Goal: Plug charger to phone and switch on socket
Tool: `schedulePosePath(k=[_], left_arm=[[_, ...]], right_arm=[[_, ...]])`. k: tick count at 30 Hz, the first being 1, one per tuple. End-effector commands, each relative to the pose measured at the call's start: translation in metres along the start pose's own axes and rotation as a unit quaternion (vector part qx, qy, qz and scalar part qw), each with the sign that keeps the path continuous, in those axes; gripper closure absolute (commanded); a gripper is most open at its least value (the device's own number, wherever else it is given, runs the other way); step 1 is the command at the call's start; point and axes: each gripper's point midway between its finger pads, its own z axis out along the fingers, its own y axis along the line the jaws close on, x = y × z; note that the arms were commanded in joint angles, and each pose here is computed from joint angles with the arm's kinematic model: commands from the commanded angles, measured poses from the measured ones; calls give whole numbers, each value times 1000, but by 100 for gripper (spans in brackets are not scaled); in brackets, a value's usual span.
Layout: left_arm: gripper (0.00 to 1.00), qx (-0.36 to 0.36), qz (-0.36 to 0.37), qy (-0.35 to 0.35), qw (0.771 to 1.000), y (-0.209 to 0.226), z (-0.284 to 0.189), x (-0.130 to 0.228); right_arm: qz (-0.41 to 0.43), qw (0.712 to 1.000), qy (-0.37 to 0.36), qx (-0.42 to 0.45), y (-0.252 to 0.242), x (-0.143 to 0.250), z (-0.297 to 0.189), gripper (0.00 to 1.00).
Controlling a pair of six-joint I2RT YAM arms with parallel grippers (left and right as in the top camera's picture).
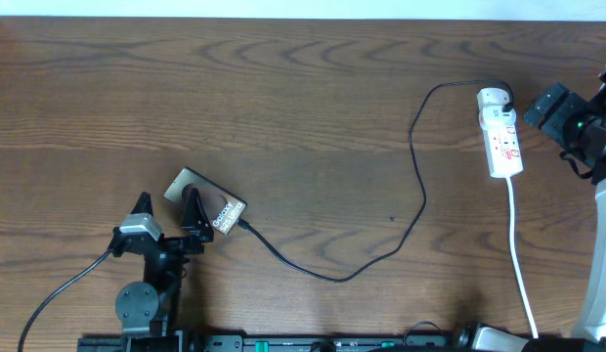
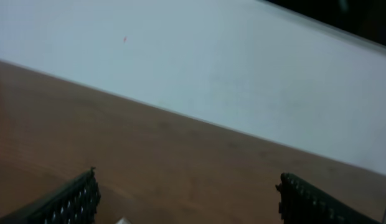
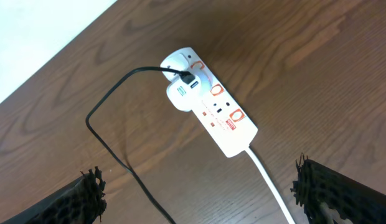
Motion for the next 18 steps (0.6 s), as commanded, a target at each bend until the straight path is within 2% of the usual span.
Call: schedulePosePath(k=[1, 4, 18], left_arm=[[11, -10, -1, 33, 999, 6, -1, 16], [11, -29, -5, 94, 995, 15, -6, 46], [11, -29, -4, 90, 996, 15, -5, 44]], right_arm=[[4, 1000, -6, 1, 2, -2, -4, 1], [4, 1000, -6, 1, 2, -2, -4, 1], [4, 1000, -6, 2, 2, -2, -4, 1]])
